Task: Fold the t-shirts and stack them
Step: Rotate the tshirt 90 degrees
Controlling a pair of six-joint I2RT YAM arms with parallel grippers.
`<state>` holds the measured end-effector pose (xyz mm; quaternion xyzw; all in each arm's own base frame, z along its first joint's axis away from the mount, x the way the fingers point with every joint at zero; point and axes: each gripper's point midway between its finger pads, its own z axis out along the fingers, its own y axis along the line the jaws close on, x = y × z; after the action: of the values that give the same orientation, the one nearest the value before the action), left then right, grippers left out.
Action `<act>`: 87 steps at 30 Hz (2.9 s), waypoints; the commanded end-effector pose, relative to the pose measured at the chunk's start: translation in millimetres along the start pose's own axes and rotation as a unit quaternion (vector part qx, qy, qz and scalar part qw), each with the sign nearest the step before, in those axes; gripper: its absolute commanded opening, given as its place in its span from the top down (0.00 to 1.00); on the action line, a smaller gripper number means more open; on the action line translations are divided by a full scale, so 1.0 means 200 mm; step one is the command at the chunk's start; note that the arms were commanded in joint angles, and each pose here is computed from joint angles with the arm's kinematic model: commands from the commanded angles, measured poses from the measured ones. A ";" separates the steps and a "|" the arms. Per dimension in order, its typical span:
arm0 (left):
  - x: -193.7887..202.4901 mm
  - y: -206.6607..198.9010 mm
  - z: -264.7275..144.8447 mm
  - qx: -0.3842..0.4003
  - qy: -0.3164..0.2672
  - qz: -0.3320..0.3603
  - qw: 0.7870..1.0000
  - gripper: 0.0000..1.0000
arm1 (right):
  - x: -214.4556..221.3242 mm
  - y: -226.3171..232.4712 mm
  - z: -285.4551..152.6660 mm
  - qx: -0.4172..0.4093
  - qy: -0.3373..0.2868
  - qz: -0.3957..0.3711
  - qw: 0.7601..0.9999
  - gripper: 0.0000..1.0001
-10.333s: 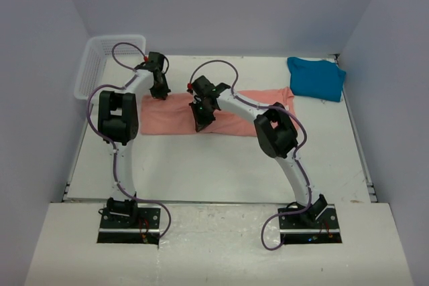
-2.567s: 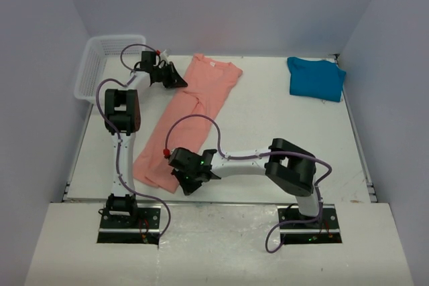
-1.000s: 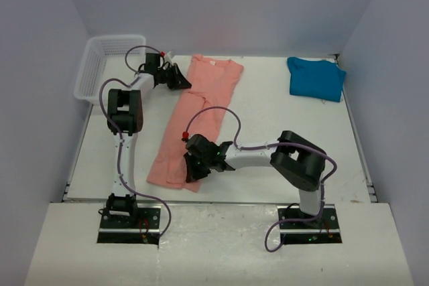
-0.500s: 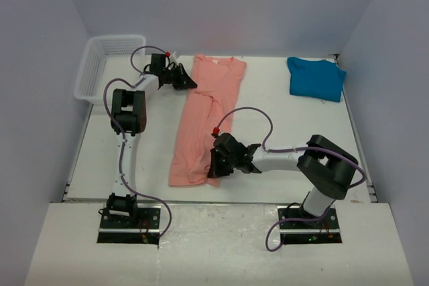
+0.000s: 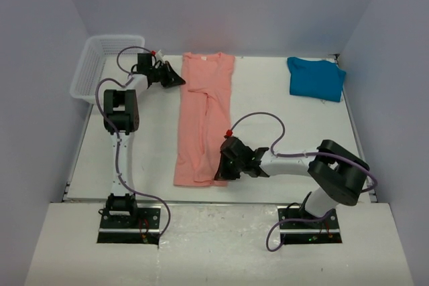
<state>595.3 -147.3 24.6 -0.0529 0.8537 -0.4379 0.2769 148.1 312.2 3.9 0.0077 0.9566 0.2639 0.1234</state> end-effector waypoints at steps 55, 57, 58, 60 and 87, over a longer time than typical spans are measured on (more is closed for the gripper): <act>0.51 -0.68 0.40 0.024 0.093 0.148 0.984 1.00 | -0.28 0.13 -0.59 0.045 -0.116 -0.111 0.986 1.00; 0.54 -0.63 0.44 0.020 0.099 0.141 0.985 1.00 | -0.24 0.15 -0.53 0.026 -0.099 -0.112 0.988 1.00; 0.52 -0.62 0.45 0.021 0.096 0.143 0.985 1.00 | -0.21 0.17 -0.50 0.017 -0.083 -0.118 0.989 1.00; 0.56 -0.55 0.49 0.016 0.104 0.135 0.985 1.00 | -0.19 0.17 -0.44 0.013 -0.067 -0.127 0.990 1.00; 0.14 -0.87 0.17 0.038 -0.019 0.176 0.984 0.50 | 0.02 -0.06 -0.22 0.098 -0.015 -0.127 0.987 0.53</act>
<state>544.7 -296.9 48.3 0.0780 0.8580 -0.4295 0.2707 127.1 279.4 32.9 -0.1122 0.9703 0.1545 0.1487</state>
